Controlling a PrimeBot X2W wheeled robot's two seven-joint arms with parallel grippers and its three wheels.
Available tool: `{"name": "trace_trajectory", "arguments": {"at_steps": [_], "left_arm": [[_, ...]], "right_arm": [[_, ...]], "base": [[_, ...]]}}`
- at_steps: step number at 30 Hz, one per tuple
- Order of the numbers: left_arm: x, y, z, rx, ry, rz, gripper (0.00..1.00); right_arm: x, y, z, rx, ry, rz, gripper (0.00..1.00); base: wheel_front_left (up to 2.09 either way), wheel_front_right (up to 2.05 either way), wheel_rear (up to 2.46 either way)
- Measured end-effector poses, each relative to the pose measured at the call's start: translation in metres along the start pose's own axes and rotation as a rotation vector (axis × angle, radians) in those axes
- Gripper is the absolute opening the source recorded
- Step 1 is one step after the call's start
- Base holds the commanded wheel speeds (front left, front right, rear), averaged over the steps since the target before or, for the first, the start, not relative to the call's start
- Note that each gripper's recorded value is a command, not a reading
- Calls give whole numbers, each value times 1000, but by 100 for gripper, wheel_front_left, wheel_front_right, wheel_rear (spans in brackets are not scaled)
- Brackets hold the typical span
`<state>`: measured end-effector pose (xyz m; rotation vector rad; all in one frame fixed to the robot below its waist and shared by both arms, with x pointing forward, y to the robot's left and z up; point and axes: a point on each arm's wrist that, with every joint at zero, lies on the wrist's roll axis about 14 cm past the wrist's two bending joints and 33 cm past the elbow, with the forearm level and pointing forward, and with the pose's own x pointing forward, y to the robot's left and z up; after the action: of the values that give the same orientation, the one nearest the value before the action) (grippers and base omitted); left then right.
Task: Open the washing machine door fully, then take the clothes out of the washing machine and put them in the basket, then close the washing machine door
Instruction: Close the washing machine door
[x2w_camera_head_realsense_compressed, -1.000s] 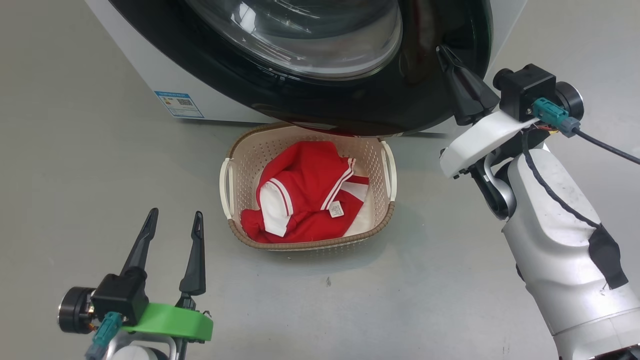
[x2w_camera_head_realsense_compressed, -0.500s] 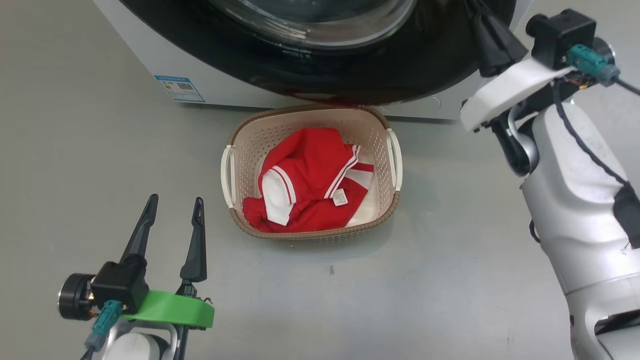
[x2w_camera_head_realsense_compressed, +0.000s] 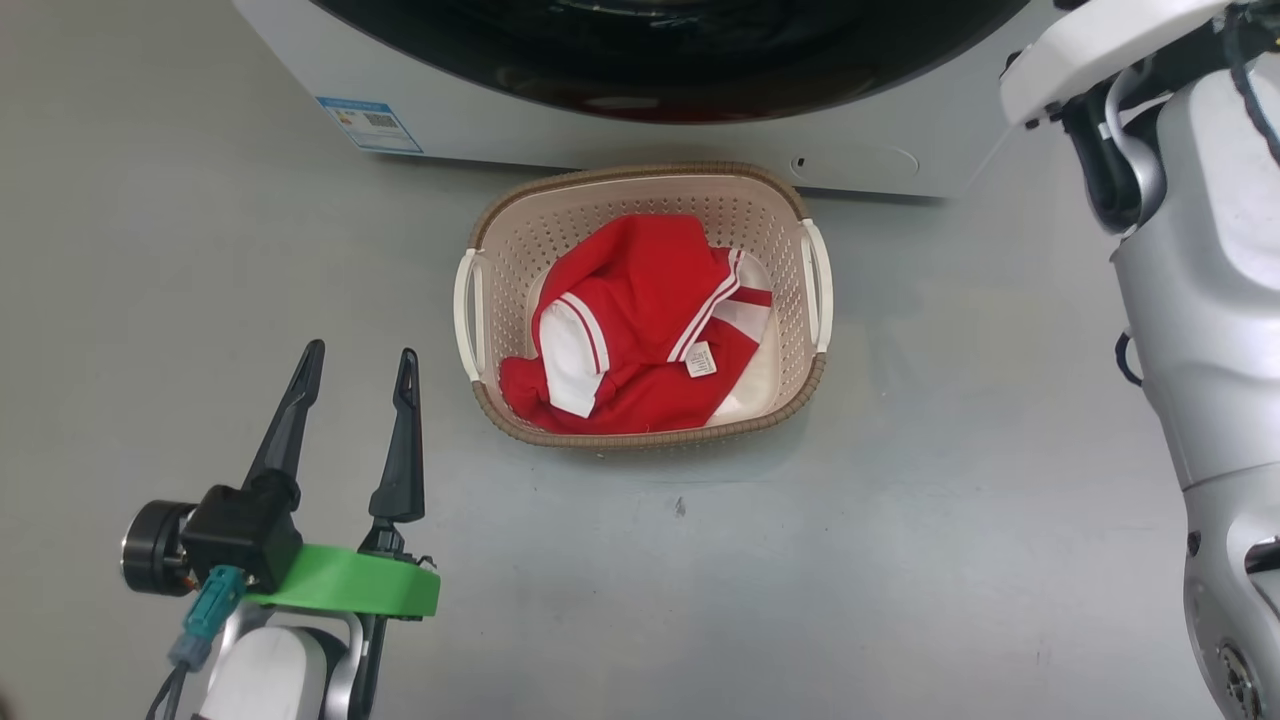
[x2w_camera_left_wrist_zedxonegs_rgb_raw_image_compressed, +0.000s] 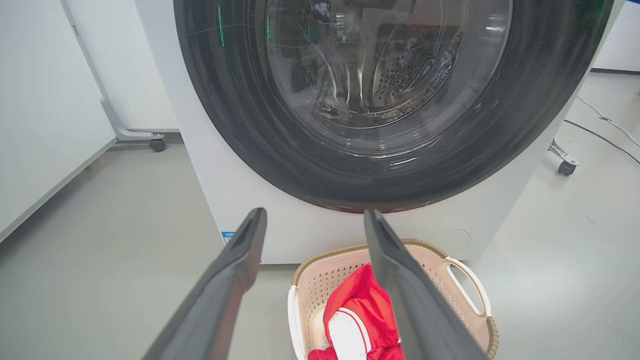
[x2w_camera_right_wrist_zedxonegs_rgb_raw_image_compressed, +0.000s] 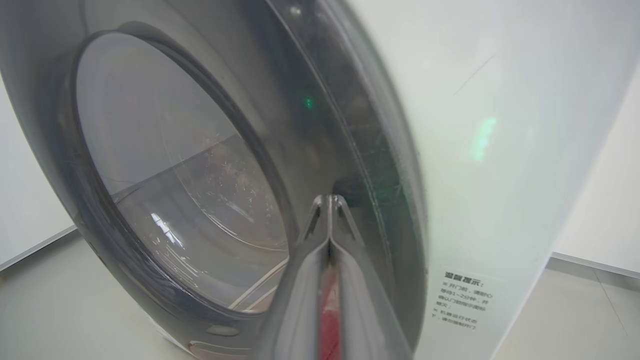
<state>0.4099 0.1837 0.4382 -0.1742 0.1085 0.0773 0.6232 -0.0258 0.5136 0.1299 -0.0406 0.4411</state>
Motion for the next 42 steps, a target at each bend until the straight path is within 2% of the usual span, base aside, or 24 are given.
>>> {"name": "trace_trajectory", "arguments": {"at_steps": [5, 23, 33, 34, 37, 38, 39, 42], "left_arm": [[4, 1, -1, 7, 0, -2, 100], [10, 0, -3, 8, 2, -10, 100], [16, -11, -3, 0, -5, -40, 100], [16, -11, -2, 0, -8, -41, 100], [15, -12, -1, -2, -10, -44, 100], [15, -13, 0, -2, -12, -45, 100], [15, -13, 0, -2, -12, -47, 100], [13, -16, 4, -5, -20, -54, 100]], "right_arm": [[9, -11, 0, 14, -16, -39, 0], [13, 0, -11, 34, -13, -17, 0], [-22, 0, -28, 63, 9, -27, 0], [-26, -1, -25, 71, -2, -33, 6], [-37, -4, -14, 86, -37, -52, 49], [-42, -5, -13, 90, -42, -60, 94], [-48, -6, -13, 93, -39, -68, 100], [-69, -9, -24, 101, -9, -92, 100]], "base": [[0, 0, 0], [0, 0, 0], [0, 0, 0], [0, 0, 0], [0, 0, 0], [0, 0, 0], [0, 0, 0], [0, 0, 0]]}}
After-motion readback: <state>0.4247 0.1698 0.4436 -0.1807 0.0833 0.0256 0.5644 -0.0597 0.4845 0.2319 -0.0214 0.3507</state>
